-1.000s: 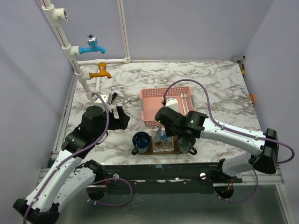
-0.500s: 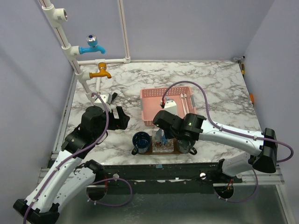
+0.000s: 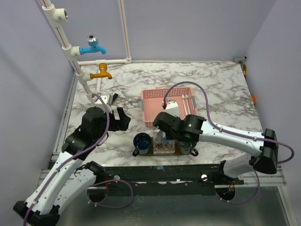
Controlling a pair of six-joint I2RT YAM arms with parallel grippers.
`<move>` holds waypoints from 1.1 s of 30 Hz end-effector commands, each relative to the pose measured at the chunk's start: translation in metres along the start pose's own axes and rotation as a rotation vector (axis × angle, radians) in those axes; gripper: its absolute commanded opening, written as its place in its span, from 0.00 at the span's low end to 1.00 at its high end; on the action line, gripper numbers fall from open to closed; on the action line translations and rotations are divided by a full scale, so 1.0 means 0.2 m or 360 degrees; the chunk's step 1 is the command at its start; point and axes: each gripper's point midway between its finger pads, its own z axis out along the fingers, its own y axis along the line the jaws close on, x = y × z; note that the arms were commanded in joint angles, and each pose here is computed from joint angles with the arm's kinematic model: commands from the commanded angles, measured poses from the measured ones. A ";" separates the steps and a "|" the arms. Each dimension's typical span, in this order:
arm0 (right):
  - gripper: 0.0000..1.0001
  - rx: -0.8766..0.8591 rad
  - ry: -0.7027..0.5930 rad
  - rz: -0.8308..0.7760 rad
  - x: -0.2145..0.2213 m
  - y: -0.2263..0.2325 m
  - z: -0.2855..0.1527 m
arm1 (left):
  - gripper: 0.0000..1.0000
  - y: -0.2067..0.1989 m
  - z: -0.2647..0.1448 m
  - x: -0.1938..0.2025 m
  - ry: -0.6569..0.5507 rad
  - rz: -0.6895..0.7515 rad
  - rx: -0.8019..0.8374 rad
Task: Prepare toiletry sets of a toothbrush and toothpaste on the tray
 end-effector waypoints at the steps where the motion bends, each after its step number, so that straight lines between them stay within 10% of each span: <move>1: 0.00 0.0057 -0.0071 0.0040 -0.04 0.00 0.02 | 0.91 0.03 0.01 0.00 -0.0019 0.0012 -0.0036; 16: 0.05 0.0120 -0.0070 0.0045 -0.02 -0.01 0.07 | 0.91 0.04 0.01 0.00 -0.0020 0.0017 -0.0044; 33: 0.40 -0.0001 -0.0195 0.0116 -0.17 0.03 -0.06 | 0.91 0.04 0.02 0.01 -0.0009 0.0018 -0.0058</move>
